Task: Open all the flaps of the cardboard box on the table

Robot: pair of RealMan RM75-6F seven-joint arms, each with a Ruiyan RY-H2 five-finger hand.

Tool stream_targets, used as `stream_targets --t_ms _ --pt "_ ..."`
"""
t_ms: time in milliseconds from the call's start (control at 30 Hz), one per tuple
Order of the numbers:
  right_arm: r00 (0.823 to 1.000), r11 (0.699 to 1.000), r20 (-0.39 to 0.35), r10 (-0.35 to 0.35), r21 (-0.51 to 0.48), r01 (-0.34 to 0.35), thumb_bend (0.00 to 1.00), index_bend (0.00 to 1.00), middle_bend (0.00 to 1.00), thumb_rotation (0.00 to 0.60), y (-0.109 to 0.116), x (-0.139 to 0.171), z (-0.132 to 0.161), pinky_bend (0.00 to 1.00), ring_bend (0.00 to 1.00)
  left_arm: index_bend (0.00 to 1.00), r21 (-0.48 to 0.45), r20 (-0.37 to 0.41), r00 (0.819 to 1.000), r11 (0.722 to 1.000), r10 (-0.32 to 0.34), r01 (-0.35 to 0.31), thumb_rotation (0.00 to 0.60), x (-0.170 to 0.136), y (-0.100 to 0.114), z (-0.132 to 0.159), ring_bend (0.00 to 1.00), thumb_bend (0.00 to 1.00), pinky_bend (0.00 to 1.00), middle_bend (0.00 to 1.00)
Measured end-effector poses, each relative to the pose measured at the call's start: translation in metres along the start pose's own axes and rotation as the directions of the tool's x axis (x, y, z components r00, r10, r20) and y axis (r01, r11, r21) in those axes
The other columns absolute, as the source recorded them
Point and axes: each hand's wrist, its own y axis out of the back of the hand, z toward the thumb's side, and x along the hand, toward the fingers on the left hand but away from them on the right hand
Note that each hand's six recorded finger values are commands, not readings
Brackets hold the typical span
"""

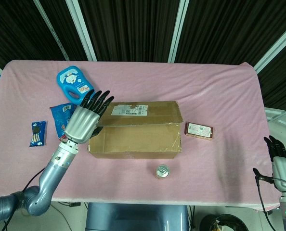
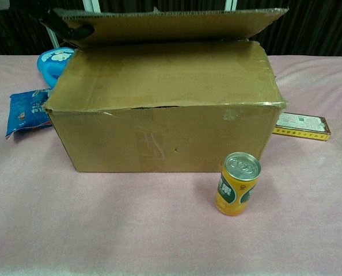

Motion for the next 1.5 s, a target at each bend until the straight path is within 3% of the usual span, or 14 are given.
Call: stream_targets --t_ms 600,933,1067,1233,1367,1500 --pt "1.0 1.0 0.014 0.005 0.008 -0.005 0.27 0.0 0.0 0.6 -0.001 -0.001 -0.002 0.23 0.0 0.0 0.209 -0.087 0.991 0.975 0.1 -0.08 0.6 0.084 0.026 -0.047 0.0 0.36 0.0 0.0" --pt "1.0 1.0 0.019 0.015 0.015 -0.015 0.27 0.0 0.0 0.6 -0.003 -0.001 -0.002 0.23 0.0 0.0 0.263 -0.168 0.98 0.963 0.105 -0.058 0.6 0.117 0.021 -0.073 0.0 0.36 0.0 0.0" --pt "1.0 1.0 0.021 0.017 0.014 -0.017 0.27 0.0 0.0 0.6 -0.003 -0.001 -0.002 0.23 0.0 0.0 0.245 -0.181 0.979 0.968 0.097 -0.051 0.6 0.113 0.015 -0.079 0.0 0.34 0.0 0.0" --pt "1.0 1.0 0.021 0.015 0.014 -0.016 0.27 0.0 0.0 0.6 -0.002 -0.001 -0.002 0.23 0.0 0.0 0.202 -0.188 0.978 0.978 0.089 -0.051 0.6 0.096 0.014 -0.084 0.0 0.19 0.0 0.0" --pt "1.0 1.0 0.02 0.013 0.02 -0.014 0.27 0.0 0.0 0.6 -0.001 -0.001 -0.002 0.23 0.0 0.0 0.15 -0.192 0.978 0.987 0.079 -0.051 0.6 0.071 0.015 -0.088 0.0 0.14 0.0 0.0" --pt "1.0 1.0 0.018 0.006 0.027 -0.006 0.25 0.0 0.0 0.6 0.001 -0.002 -0.002 0.23 0.0 0.0 0.091 -0.206 0.977 0.995 0.059 -0.041 0.6 0.024 0.017 -0.097 0.0 0.13 0.0 0.0"
